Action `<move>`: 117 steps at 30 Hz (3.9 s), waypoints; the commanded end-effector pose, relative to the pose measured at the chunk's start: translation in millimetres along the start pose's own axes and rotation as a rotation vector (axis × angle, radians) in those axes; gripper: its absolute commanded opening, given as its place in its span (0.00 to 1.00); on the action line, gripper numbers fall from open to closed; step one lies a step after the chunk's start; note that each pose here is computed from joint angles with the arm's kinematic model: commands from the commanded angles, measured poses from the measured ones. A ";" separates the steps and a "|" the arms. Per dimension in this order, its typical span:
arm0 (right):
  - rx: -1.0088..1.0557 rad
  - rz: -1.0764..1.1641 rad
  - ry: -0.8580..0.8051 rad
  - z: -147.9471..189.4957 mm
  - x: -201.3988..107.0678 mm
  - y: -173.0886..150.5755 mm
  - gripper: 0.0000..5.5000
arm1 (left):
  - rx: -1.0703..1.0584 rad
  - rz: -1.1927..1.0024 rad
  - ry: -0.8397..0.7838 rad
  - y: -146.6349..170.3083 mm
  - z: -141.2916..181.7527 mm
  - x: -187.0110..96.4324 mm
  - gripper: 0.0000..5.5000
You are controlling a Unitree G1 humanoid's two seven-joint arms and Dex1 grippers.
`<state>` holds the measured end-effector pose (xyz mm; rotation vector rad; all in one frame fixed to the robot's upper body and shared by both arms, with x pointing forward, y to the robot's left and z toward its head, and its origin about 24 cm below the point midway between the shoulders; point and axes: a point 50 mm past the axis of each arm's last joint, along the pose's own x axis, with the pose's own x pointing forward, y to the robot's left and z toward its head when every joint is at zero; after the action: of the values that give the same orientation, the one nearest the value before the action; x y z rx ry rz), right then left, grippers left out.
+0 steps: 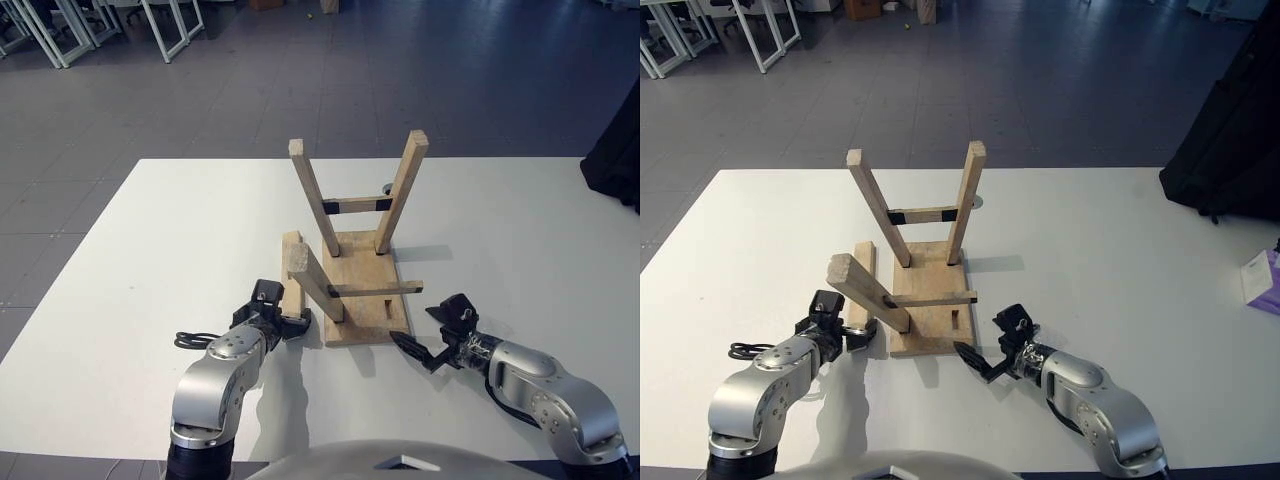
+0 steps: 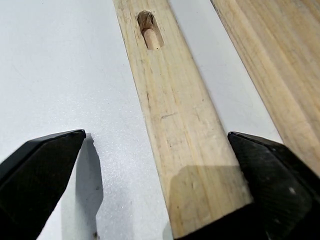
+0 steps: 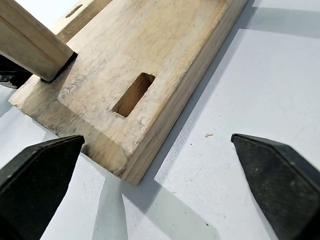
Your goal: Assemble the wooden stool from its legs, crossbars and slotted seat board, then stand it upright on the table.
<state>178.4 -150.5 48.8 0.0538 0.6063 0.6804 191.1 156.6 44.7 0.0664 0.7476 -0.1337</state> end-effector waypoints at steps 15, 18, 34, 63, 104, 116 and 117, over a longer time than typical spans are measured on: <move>-0.078 -0.183 -0.054 30.8 -10.9 -39.4 1.00 | -0.143 0.049 0.254 24.2 -77.2 22.8 0.44; -0.090 -0.310 -0.016 37.8 -9.6 -60.5 1.00 | -0.200 0.043 0.257 24.1 -86.5 23.1 0.38; 0.049 0.628 -0.656 220.3 -47.6 8.9 1.00 | -0.250 -1.424 -0.842 71.0 161.3 -109.5 0.37; 0.178 0.906 -0.491 238.7 -28.8 58.6 0.67 | -0.025 -1.536 -0.594 3.6 179.8 -68.1 0.37; -0.267 0.475 -0.261 84.2 -26.9 -63.0 0.37 | -0.204 -0.265 -0.405 90.9 87.1 20.4 0.82; -0.504 0.623 -0.460 64.6 -21.2 -36.8 0.37 | -0.193 -0.275 -0.363 86.0 80.0 26.9 0.82; -0.547 0.599 -0.463 62.7 -14.9 -41.2 0.37 | -0.193 -0.276 -0.366 85.4 80.7 27.5 0.82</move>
<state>219.0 -183.8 103.5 -0.0332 -0.0399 1.3538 274.9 229.2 84.4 -0.2528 0.3935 -0.3283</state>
